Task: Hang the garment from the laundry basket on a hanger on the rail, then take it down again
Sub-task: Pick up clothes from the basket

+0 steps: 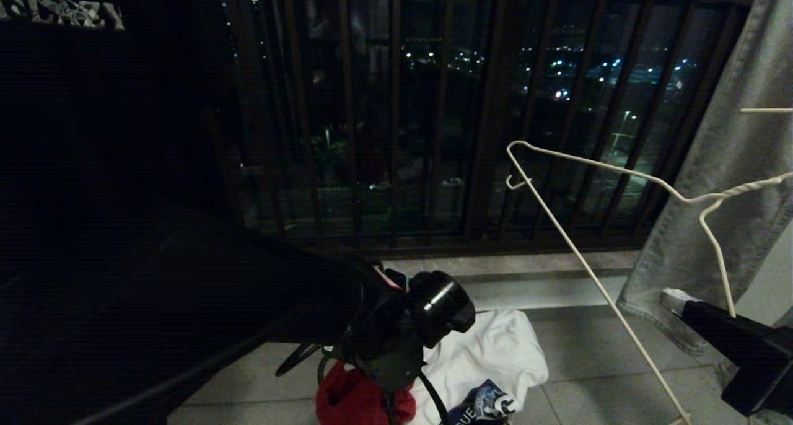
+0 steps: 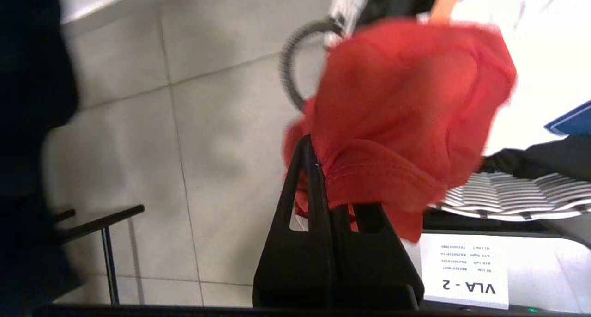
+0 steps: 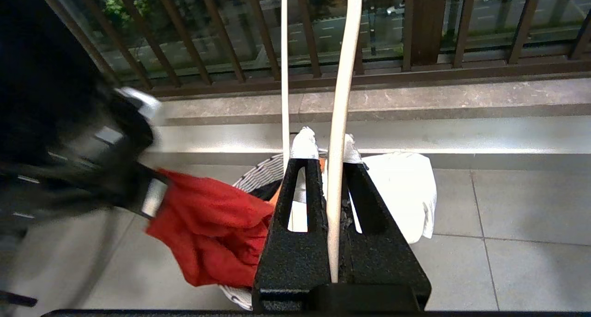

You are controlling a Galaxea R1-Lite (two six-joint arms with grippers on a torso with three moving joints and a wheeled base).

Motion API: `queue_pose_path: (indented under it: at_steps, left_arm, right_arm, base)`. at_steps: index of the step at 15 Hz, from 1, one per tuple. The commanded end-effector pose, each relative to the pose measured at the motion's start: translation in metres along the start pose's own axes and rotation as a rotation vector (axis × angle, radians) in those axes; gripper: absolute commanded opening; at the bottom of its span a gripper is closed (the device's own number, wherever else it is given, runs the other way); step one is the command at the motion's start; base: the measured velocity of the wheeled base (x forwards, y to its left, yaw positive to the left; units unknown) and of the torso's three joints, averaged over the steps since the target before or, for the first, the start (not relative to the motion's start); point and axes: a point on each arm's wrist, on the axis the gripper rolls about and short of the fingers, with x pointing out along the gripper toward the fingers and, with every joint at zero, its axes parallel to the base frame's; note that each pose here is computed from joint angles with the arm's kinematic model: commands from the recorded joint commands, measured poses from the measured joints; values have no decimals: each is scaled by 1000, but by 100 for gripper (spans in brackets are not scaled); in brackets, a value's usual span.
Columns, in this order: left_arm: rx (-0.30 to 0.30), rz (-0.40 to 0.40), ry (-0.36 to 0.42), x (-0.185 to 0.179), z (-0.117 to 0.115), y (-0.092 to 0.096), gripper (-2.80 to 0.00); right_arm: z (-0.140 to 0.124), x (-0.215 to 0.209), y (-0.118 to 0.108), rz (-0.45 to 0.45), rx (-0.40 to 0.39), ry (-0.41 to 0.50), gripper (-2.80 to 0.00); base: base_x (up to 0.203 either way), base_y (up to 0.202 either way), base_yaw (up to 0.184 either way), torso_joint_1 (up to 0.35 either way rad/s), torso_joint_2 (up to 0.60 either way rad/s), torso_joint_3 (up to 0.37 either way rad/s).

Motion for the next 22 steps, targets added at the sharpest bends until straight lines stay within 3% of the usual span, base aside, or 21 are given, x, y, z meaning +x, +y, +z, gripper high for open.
queue_pose_path:
  at_steps: [1,3,6,13,17,22]
  left_arm:
    - [-42,-2,-51,-25,8,20,-280]
    - [-29,11,-39,-22,3,20,-280]
    - [-70,23,-47,-21,10,29,-280]
    - [-196,-9,-176,-50,50,48,-280]
    - [-216,57,-247,-62,66,53,-280]
    - [-210,75,-239,-63,66,57,-280]
  right_arm:
    - [0,0,0,0,2,1,-280]
    - [-1,1,0,-1,-1,3,-280]
    - [-7,4,0,-6,-20,37,-280]
    - [-12,6,0,24,-49,69,-280]
    - [-11,3,0,37,-56,63,-280]
    - [-22,2,1,127,-80,123,-280]
  base:
    - [0,0,0,0,0,0]
    - [0,0,0,0,0,0]
    - [0,0,0,0,0,0]
    - [0,0,0,0,0,0]
    - [0,0,0,0,0,0]
    - [0,0,0,0,0,0]
